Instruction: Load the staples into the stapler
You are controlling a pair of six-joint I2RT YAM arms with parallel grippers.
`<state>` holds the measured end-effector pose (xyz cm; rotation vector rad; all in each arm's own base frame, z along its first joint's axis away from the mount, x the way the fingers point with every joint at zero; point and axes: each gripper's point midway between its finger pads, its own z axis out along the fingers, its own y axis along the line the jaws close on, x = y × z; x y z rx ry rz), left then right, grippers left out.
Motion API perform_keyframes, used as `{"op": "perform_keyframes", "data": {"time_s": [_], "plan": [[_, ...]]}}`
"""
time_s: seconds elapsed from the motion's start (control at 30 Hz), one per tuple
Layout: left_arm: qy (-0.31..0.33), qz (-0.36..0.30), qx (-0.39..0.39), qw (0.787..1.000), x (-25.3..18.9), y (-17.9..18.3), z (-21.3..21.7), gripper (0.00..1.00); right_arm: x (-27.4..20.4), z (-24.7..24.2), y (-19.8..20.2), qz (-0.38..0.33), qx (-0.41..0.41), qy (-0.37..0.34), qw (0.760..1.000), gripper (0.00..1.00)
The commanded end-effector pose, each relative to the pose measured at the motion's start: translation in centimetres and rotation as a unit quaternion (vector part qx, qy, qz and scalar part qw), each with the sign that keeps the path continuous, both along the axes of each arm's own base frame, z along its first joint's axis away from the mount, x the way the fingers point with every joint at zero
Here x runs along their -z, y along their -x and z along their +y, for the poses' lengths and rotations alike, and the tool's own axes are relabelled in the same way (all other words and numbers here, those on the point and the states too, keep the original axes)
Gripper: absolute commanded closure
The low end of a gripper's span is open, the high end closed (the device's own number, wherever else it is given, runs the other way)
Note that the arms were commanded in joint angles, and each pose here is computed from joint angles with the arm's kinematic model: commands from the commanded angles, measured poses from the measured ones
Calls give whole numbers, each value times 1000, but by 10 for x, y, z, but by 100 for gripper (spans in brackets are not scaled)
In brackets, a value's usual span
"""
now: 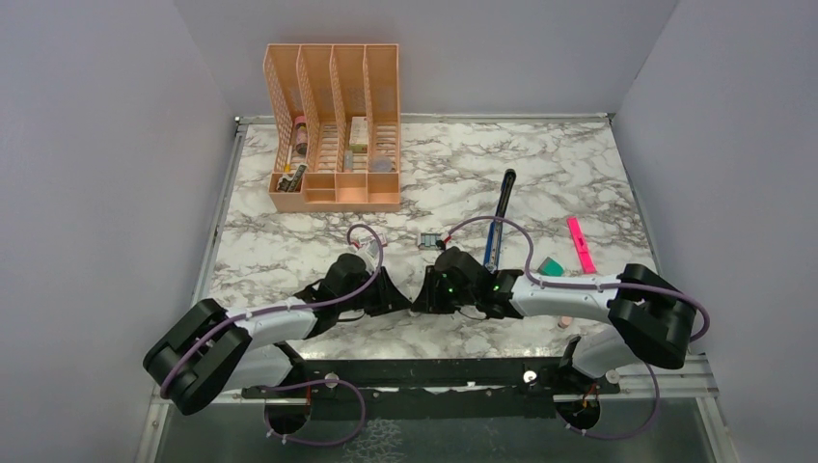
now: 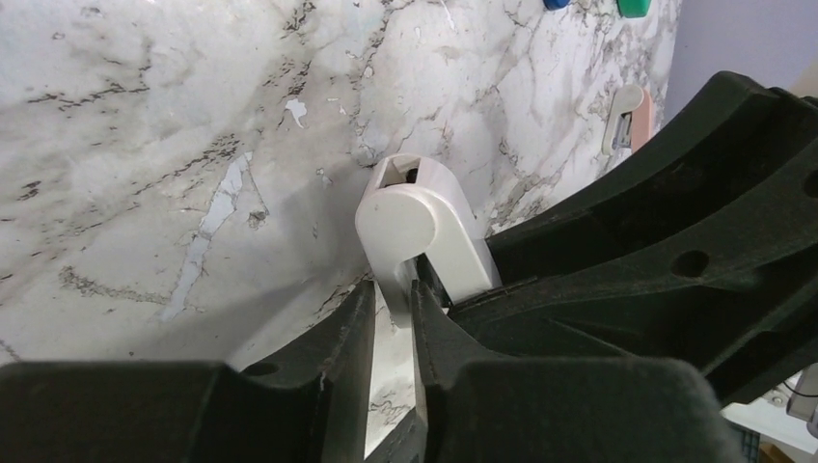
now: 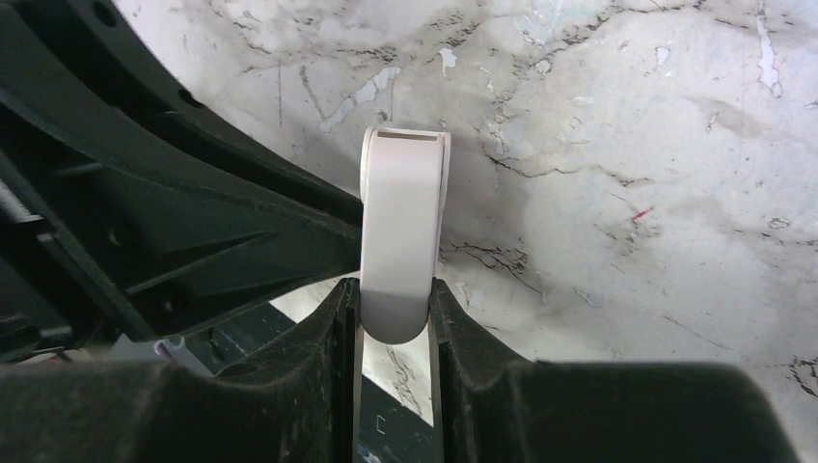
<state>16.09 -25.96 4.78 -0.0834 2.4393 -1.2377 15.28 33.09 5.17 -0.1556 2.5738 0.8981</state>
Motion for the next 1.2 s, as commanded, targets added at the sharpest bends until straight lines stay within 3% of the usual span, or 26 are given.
{"op": "perform_keyframes", "data": {"time_s": [0.0, 0.13, 0.4, 0.53, 0.83, 1.17], "plan": [[11, -4, 18, 1000, -4, 1, -8, 77, -20, 12, -4, -9, -1, -44, 999, 81], [12, -5, 24, 1000, -2, 1, -12, 78, -20, 12, -2, -5, -1, -48, 999, 81], [-6, -19, 27, 999, 5, -2, -11, 100, -21, 4, -9, -9, 8, -31, 999, 81], [-29, -15, 49, 998, 22, 7, -5, 100, -24, -14, -20, -11, -9, 2, 1000, 80], [-45, -29, 81, 995, 29, 7, -8, 100, -42, -33, -55, -32, -2, 2, 999, 79], [-39, -33, 104, 993, 27, 12, -13, 100, -48, -35, -89, -90, 15, 3, 996, 67]]}}
